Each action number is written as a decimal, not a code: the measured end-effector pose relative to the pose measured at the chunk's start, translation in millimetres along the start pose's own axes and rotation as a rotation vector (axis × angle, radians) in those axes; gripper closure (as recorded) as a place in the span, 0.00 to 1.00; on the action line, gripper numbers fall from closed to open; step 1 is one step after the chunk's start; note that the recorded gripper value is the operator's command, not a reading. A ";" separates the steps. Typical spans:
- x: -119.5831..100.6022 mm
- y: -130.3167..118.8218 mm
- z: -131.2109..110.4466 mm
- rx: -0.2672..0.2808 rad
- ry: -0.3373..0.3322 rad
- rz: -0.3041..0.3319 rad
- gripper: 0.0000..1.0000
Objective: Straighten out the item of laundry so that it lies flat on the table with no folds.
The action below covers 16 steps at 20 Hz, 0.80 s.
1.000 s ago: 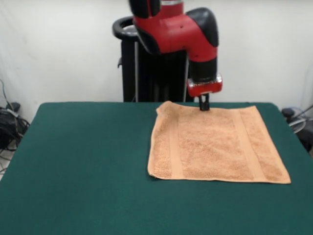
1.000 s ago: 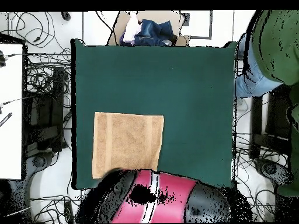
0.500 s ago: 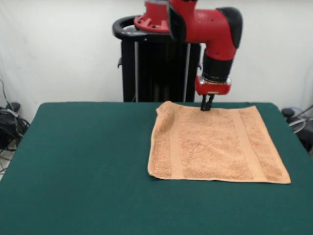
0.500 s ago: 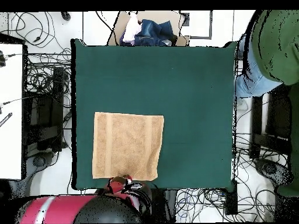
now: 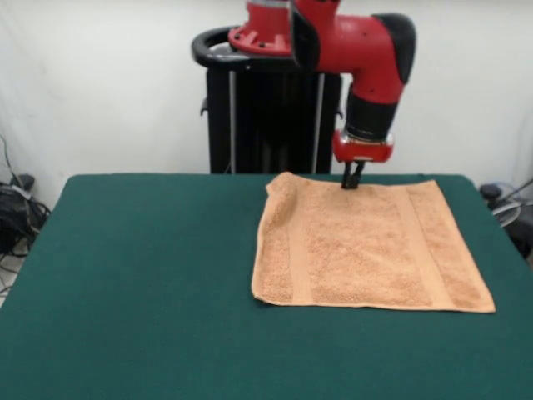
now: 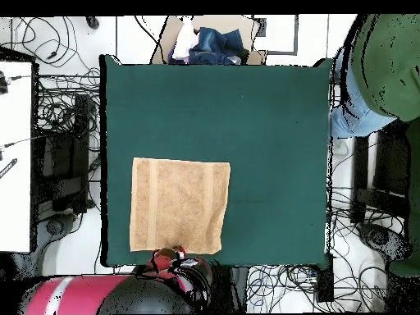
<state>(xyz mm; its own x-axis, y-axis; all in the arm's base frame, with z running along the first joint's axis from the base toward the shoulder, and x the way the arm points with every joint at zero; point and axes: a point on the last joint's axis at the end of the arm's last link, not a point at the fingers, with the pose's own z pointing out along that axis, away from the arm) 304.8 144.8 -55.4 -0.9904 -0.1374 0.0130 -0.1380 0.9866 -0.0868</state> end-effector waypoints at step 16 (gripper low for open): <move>11.5 -33.2 3.8 -0.249 -0.075 0.035 1.00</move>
<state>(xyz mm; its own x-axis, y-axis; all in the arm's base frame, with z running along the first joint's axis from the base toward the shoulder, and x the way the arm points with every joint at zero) 297.9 110.1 -56.1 -0.9931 -0.1002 -0.0606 -0.1089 0.9807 0.1621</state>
